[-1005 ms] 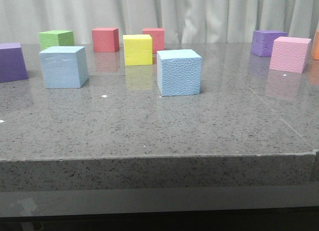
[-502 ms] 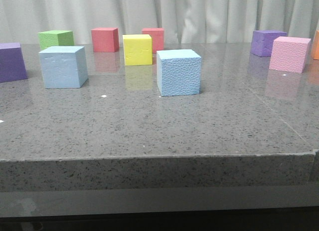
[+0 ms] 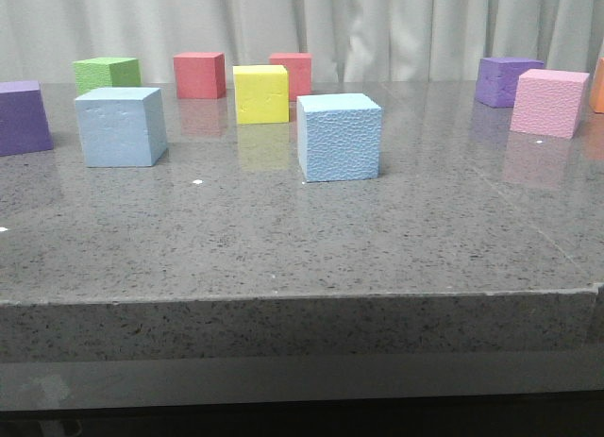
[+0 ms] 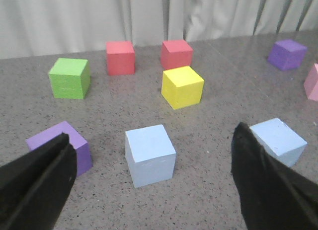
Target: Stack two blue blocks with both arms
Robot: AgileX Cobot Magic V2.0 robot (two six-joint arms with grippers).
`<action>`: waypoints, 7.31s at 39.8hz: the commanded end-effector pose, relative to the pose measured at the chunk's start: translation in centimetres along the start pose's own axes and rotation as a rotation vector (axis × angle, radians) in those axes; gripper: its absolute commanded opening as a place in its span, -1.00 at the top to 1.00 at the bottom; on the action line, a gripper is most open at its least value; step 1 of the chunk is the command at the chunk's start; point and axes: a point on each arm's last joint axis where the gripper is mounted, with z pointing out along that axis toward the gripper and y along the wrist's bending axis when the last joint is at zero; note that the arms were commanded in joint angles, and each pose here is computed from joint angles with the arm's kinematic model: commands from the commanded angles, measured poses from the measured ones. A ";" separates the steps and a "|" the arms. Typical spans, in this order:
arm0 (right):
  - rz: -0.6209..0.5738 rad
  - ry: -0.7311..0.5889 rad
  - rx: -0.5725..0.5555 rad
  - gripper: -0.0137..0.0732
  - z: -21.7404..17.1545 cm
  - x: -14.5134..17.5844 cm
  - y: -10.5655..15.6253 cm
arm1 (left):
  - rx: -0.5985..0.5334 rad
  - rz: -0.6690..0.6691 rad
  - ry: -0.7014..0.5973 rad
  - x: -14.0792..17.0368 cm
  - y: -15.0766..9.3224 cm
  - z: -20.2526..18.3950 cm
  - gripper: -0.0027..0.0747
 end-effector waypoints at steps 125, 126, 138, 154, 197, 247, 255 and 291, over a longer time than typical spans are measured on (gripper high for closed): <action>-0.004 -0.088 0.013 -0.81 -0.6 -1.2 -0.1 | 0.627 0.944 0.307 -6.0 -15.7 22.0 -0.18; -0.004 -0.088 0.013 -0.81 -0.6 -1.2 -0.1 | 0.628 0.944 0.309 -5.9 -15.7 22.1 -0.18; -0.004 -0.088 0.013 -0.81 -0.6 -1.2 -0.1 | 0.638 0.952 0.332 -5.2 -15.8 22.8 -0.19; -0.004 -0.088 0.013 -0.81 -0.6 -1.2 -0.1 | 0.624 0.974 0.366 -4.7 -15.6 23.1 -0.50; -0.004 -0.087 0.013 -0.81 -0.6 -1.2 -0.1 | 0.450 0.281 0.315 -11.6 -12.3 9.2 -0.48; -0.004 -0.083 0.014 -0.36 -0.2 -1.3 -0.2 | 0.354 0.219 0.222 3.2 -5.2 -3.0 0.15; -0.004 -0.083 0.014 0.55 -0.2 -1.3 -0.2 | 0.353 0.230 0.169 2.8 -5.2 -2.9 0.76; -0.004 -0.089 0.015 0.84 -0.2 -1.4 -0.2 | 0.246 0.150 0.088 3.3 -3.1 -3.7 0.98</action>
